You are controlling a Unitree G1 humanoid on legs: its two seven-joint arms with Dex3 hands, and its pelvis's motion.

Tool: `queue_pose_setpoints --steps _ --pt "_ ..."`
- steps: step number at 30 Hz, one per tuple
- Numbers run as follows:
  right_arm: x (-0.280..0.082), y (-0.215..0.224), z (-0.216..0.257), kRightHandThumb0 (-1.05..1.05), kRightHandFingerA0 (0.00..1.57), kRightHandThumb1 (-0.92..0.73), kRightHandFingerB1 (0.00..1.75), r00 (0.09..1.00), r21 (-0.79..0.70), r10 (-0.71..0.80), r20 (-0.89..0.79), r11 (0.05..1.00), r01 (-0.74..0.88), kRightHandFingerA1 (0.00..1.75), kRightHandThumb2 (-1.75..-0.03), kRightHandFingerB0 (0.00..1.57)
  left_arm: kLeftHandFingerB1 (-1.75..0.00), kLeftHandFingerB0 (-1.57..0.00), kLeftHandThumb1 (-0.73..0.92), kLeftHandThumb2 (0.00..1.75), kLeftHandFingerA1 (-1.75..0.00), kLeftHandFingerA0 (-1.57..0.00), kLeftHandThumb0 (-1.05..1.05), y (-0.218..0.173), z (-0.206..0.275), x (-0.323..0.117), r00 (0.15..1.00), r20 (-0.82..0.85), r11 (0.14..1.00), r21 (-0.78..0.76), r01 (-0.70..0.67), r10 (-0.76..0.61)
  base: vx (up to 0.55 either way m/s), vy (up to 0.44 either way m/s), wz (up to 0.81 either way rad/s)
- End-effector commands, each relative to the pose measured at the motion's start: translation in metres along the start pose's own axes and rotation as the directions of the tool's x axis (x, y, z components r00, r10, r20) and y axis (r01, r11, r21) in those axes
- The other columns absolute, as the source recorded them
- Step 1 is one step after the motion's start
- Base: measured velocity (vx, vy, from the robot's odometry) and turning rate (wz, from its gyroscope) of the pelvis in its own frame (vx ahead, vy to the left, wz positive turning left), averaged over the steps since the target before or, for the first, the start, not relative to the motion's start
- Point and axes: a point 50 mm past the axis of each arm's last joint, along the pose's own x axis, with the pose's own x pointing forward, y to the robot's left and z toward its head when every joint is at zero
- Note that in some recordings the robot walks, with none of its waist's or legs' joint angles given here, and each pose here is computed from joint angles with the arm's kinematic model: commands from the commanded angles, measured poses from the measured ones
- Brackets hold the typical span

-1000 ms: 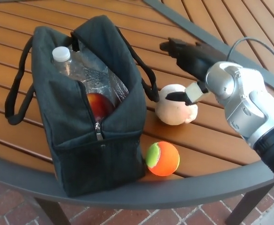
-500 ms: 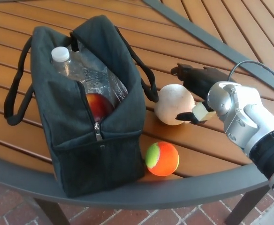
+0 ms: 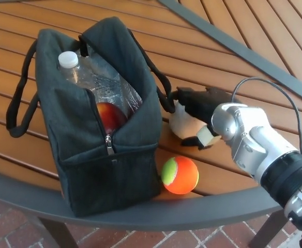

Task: Pick up a rubric cube, an apple, a tennis ball, a soft toy, a bottle from the table and put it into the lunch box one by one

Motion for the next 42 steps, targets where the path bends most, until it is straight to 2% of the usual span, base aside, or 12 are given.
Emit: queue_pose_setpoints --steps 1,5,6,11,20,26,32,33,35,36,40,42 --pt "-0.001 0.013 -0.026 -0.33 0.23 -0.73 0.15 0.986 -0.040 0.110 -0.127 0.992 -0.116 0.92 -0.75 0.07 -1.03 -0.93 0.60 0.99 -1.24 -1.05 0.03 0.004 0.004 0.001 0.999 0.053 1.000 -0.023 -0.003 0.004 0.00 0.000 0.00" --pt "-0.001 0.014 -0.027 -0.33 0.23 -0.73 0.15 0.984 -0.041 0.117 -0.135 0.991 -0.123 0.92 -0.75 0.07 -1.03 -0.93 0.60 0.99 -1.24 -1.05 0.03 0.004 0.003 0.001 0.999 0.052 1.000 -0.025 -0.004 0.005 0.00 0.000 0.00" --pt "0.000 0.022 -0.027 -0.25 0.55 -0.71 0.31 0.989 -0.068 0.086 -0.117 0.993 -0.094 1.27 -0.63 0.01 -0.98 -0.90 0.63 0.93 -1.17 -1.02 0.01 0.003 0.003 0.001 0.999 0.049 1.000 0.015 0.000 -0.001 0.00 0.000 0.00" --pt "0.001 0.033 -0.035 -0.24 0.65 -0.64 0.39 0.989 -0.140 0.068 -0.134 0.986 -0.087 1.46 -0.64 0.12 -1.00 -0.92 0.59 0.96 -1.19 -1.07 0.02 0.002 0.000 0.001 0.999 0.040 1.000 0.018 0.006 -0.007 0.00 0.000 0.00" --pt "0.000 0.050 -0.058 -0.29 0.49 -0.62 0.53 0.976 -0.452 -0.024 -0.218 0.889 -0.079 0.92 -0.60 0.66 -1.00 -0.93 0.55 1.00 -1.17 -1.04 0.05 0.005 -0.004 -0.003 0.999 0.051 0.999 0.053 0.000 -0.002 0.00 0.000 0.00" --pt "-0.004 0.052 -0.054 -0.36 0.83 -0.64 0.82 0.980 -0.413 -0.131 -0.152 0.909 0.057 1.71 -0.61 0.73 -1.03 -0.97 0.55 1.02 -1.19 -1.08 0.06 0.004 -0.004 -0.005 0.998 0.061 0.999 0.052 0.002 -0.006 0.00 0.000 0.00" --pt "-0.008 0.061 -0.052 -0.35 0.89 -0.62 0.84 0.963 -0.399 -0.258 -0.077 0.893 0.207 1.70 -0.62 0.80 -1.06 -0.96 0.55 1.06 -1.24 -1.07 0.04 0.005 -0.008 -0.008 0.998 0.053 1.000 0.016 0.017 -0.018 0.00 0.000 0.00" --pt "-0.009 0.065 -0.051 -0.36 1.20 -0.55 0.99 0.950 -0.409 -0.309 -0.046 0.873 0.264 1.35 -0.97 0.79 -1.02 -0.95 0.55 1.07 -1.19 -1.05 0.06 0.006 -0.010 -0.011 0.998 0.052 0.999 0.033 0.021 -0.023 0.00 0.000 0.00" --pt "-0.011 0.069 -0.050 -0.36 1.18 -0.58 1.03 0.931 -0.413 -0.365 -0.012 0.849 0.328 1.34 -1.00 0.80 -1.02 -0.95 0.55 1.05 -1.20 -1.06 0.06 0.006 -0.013 -0.013 0.999 0.036 0.999 0.029 0.017 -0.018 0.00 0.000 0.00" --pt "-0.012 0.072 -0.050 -0.33 0.91 -0.77 1.22 0.918 -0.385 -0.398 0.006 0.846 0.369 1.74 -0.68 0.75 -1.01 -0.94 0.56 1.01 -1.17 -1.07 0.03 0.007 -0.014 -0.014 0.999 0.032 0.999 0.035 0.018 -0.019 0.00 0.000 0.00" --pt "-0.014 0.076 -0.051 -0.33 0.91 -0.77 1.22 0.904 -0.340 -0.427 0.014 0.848 0.406 1.74 -0.68 0.75 -1.01 -0.94 0.56 1.01 -1.17 -1.07 0.03 0.009 -0.017 -0.016 0.999 0.035 0.998 0.051 0.025 -0.027 0.00 0.000 0.00" --pt "-0.014 0.081 -0.051 -0.36 0.91 -0.74 0.86 0.903 -0.293 -0.428 0.021 0.861 0.415 1.71 -0.67 0.70 -1.03 -0.96 0.53 1.04 -1.18 -1.09 0.06 0.010 -0.019 -0.017 0.999 0.032 0.997 0.066 0.036 -0.038 0.00 0.000 0.00"
